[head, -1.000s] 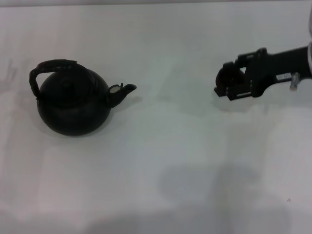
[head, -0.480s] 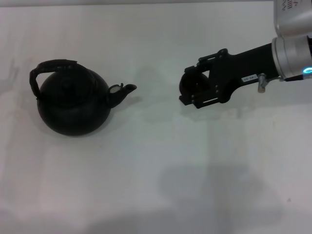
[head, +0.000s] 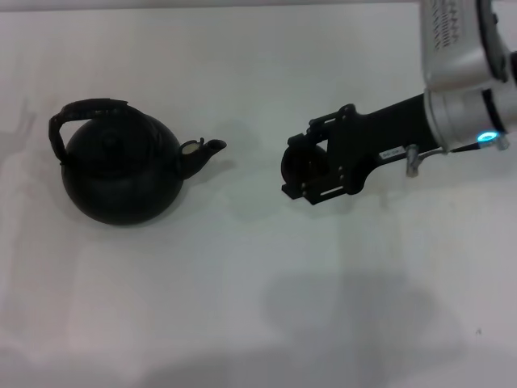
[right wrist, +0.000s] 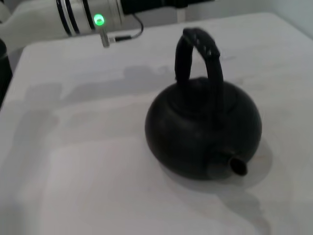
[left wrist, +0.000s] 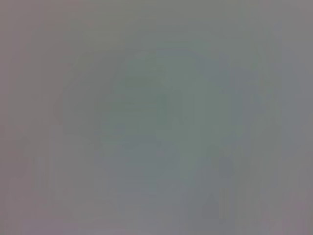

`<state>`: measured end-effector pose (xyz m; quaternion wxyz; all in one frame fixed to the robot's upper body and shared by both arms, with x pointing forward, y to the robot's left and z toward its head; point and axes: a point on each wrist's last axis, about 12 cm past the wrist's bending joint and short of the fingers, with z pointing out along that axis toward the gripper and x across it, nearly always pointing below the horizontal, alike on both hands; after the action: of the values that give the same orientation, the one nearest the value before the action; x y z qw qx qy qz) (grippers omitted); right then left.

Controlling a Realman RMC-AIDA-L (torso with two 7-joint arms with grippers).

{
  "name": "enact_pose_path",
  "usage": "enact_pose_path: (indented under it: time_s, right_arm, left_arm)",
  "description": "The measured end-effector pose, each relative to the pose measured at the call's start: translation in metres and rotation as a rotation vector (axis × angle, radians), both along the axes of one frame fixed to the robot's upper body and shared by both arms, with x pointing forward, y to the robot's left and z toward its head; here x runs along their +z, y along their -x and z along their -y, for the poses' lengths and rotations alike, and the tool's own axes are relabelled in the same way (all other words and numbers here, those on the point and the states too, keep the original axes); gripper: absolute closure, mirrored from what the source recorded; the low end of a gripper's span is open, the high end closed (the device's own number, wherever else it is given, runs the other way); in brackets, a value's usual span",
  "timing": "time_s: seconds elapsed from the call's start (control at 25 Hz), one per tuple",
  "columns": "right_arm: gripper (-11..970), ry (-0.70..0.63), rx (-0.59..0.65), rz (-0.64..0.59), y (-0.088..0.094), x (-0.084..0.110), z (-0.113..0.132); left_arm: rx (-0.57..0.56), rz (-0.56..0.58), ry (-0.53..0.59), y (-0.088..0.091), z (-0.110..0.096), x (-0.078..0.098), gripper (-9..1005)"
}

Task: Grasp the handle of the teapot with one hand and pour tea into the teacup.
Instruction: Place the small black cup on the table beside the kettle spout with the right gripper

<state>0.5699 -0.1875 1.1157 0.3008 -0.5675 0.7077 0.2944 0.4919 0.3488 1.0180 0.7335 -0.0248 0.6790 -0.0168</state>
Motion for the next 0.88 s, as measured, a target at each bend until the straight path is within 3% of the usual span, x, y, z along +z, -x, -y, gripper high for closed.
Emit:
enact_pose_path:
  time_s: [0.24, 0.88]
  right_arm:
    - [229, 0.073, 0.003, 0.054, 0.001, -0.019, -0.018]
    - [230, 0.112, -0.023, 0.148, -0.003, -0.032, -0.043]
  left_arm:
    - [-0.013, 0.025, 0.005, 0.004, 0.003, 0.001, 178]
    - [-0.034, 0.034, 0.002, 0.01, 0.005, 0.0, 183]
